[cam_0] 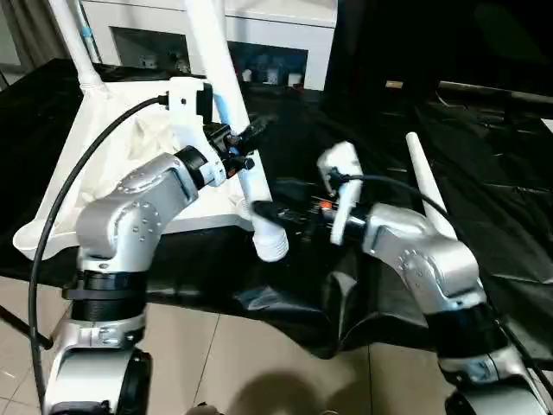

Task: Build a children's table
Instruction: Pick table leg

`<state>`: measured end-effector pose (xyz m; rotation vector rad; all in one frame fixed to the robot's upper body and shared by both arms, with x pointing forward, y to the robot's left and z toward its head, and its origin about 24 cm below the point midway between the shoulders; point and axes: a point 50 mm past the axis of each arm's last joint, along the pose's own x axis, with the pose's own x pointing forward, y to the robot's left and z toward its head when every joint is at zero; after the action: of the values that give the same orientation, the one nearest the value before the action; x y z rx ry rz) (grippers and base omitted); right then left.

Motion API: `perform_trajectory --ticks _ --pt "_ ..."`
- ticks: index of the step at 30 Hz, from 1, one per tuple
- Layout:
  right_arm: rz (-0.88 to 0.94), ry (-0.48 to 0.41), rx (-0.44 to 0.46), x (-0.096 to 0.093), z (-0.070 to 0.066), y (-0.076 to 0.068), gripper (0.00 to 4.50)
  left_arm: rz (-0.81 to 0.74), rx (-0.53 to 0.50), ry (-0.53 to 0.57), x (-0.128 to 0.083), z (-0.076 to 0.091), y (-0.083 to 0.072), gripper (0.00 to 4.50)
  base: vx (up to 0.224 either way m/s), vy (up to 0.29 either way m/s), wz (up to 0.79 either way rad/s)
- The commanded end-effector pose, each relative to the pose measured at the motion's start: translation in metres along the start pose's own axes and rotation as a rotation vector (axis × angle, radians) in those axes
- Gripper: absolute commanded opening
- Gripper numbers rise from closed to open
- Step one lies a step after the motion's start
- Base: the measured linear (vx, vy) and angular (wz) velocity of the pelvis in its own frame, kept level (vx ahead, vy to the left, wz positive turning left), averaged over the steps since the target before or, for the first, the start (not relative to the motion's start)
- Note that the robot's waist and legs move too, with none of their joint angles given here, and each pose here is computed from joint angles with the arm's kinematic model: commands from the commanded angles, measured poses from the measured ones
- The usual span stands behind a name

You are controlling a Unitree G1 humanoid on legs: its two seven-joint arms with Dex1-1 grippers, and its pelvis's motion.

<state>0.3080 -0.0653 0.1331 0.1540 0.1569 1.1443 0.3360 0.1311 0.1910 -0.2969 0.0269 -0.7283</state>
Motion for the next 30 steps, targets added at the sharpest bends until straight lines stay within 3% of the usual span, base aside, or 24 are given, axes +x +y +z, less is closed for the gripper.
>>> perform_trajectory --ticks 1,5,9,10,12,17,22,30 --pt "0.029 -0.019 0.053 0.0 0.011 -0.004 3.49 -0.089 -0.01 -0.027 0.006 0.013 -0.009 1.69 0.0 0.0 0.0" --pt "0.026 0.033 0.058 -0.006 0.009 -0.015 3.49 -0.122 -0.004 0.02 0.012 0.011 -0.009 1.69 0.0 0.0 0.0" --pt "0.058 0.026 0.077 -0.009 0.015 -0.018 3.49 -0.239 -0.085 0.057 0.015 0.005 -0.018 1.69 0.0 0.0 0.0" --pt "0.057 -0.016 0.129 -0.01 0.022 -0.017 3.49 -0.299 -0.107 0.071 0.014 0.007 -0.025 1.69 0.0 0.0 0.0" --pt "0.078 -0.028 0.169 -0.011 0.022 -0.018 3.49 -0.329 -0.129 0.078 0.014 0.007 -0.026 1.69 0.0 0.0 0.0" --pt "0.108 0.044 0.167 -0.012 0.018 -0.019 3.49 -0.389 -0.152 0.109 0.01 0.006 -0.027 1.69 0.0 0.0 0.0" --pt "0.237 0.111 0.261 -0.018 0.021 -0.012 3.49 -0.436 -0.157 0.119 0.007 0.007 -0.03 1.69 0.0 0.0 0.0" --pt "0.212 0.208 0.197 -0.016 0.017 -0.015 3.49 -0.471 -0.171 0.118 0.009 0.009 -0.031 1.68 0.0 0.0 0.0"
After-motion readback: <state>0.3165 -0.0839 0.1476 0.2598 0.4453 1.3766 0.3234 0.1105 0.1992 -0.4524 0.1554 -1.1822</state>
